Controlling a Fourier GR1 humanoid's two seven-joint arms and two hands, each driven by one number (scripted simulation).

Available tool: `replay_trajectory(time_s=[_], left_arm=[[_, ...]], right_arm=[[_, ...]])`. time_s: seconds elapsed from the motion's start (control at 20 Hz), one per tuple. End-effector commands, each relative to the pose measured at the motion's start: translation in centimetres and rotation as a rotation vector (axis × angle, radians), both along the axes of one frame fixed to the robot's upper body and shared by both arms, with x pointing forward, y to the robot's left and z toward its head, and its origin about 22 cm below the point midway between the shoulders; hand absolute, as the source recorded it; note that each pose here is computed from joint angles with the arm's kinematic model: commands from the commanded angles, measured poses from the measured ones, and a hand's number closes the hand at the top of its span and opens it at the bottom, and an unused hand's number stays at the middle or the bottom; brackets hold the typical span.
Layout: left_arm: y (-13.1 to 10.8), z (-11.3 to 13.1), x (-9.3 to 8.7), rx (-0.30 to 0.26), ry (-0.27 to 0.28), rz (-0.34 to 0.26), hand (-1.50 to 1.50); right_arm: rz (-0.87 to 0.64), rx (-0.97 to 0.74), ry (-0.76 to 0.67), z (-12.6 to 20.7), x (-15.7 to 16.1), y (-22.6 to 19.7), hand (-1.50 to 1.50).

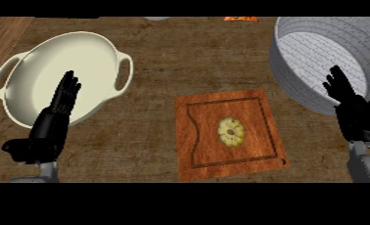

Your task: Pick the squash from the cutting board and place it in the basket

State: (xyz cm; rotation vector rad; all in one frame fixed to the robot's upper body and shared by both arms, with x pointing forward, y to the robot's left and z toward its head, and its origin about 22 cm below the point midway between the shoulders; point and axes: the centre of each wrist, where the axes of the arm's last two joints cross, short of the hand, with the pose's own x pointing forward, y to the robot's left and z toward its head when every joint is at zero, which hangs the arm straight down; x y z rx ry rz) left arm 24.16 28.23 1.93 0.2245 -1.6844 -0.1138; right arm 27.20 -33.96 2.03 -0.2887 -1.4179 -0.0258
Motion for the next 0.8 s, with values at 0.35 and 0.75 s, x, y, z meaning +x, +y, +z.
replay_trajectory(time_s=[0.35,0.75], left_arm=[[-1.8,-0.4,1.8,-0.005,0.160,-0.128,0.00],[1.5,0.8,4.2,-0.044,0.277,0.025,0.00]], right_arm=[[1.263,-0.313,-0.431,11.7,2.8,16.4,1.50],[1.798,-0.481,-0.728,8.6,-5.4,26.1,-1.50]])
